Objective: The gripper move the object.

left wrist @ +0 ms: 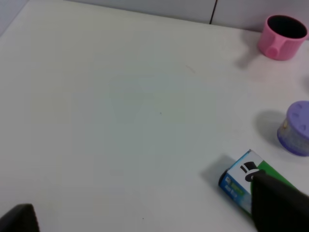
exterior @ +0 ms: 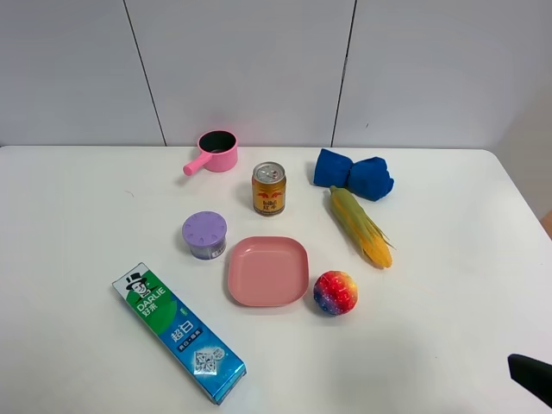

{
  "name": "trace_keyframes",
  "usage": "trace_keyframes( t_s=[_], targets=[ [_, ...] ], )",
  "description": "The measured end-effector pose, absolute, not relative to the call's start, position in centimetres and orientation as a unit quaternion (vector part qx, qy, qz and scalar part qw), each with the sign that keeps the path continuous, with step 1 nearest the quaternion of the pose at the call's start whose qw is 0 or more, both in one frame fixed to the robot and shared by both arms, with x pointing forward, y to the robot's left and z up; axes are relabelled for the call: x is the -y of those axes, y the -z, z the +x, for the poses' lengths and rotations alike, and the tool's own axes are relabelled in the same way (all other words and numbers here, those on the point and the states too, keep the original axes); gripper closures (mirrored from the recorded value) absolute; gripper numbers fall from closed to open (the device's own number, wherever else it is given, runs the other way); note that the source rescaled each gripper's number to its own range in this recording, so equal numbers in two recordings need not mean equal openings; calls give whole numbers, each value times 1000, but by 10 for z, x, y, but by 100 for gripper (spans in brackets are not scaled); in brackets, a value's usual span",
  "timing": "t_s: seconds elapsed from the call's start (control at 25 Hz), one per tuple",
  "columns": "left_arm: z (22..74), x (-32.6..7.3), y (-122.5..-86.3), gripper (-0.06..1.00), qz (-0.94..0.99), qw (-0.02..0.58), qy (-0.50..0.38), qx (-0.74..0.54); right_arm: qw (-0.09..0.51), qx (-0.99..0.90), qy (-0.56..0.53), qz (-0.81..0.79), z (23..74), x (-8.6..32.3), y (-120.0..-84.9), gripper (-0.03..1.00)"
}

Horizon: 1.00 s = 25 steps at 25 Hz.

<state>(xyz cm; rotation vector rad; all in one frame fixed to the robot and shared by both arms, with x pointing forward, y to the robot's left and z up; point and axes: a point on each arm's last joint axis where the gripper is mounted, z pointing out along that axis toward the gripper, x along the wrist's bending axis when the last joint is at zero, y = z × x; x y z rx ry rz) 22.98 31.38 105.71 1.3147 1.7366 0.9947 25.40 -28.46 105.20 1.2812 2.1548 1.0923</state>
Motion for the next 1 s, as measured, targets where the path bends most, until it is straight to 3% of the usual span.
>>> trace_keyframes(
  t_s=[0.36, 1.0],
  targets=[
    [230, -314, -1057, -6, 511, 365, -387, -675, 279, -692, -436, 503, 230, 295, -1053, 13],
    [230, -314, -1057, -6, 511, 365, -387, -675, 365, -569, -369, 638, 233, 291, -1053, 13]
  ],
)
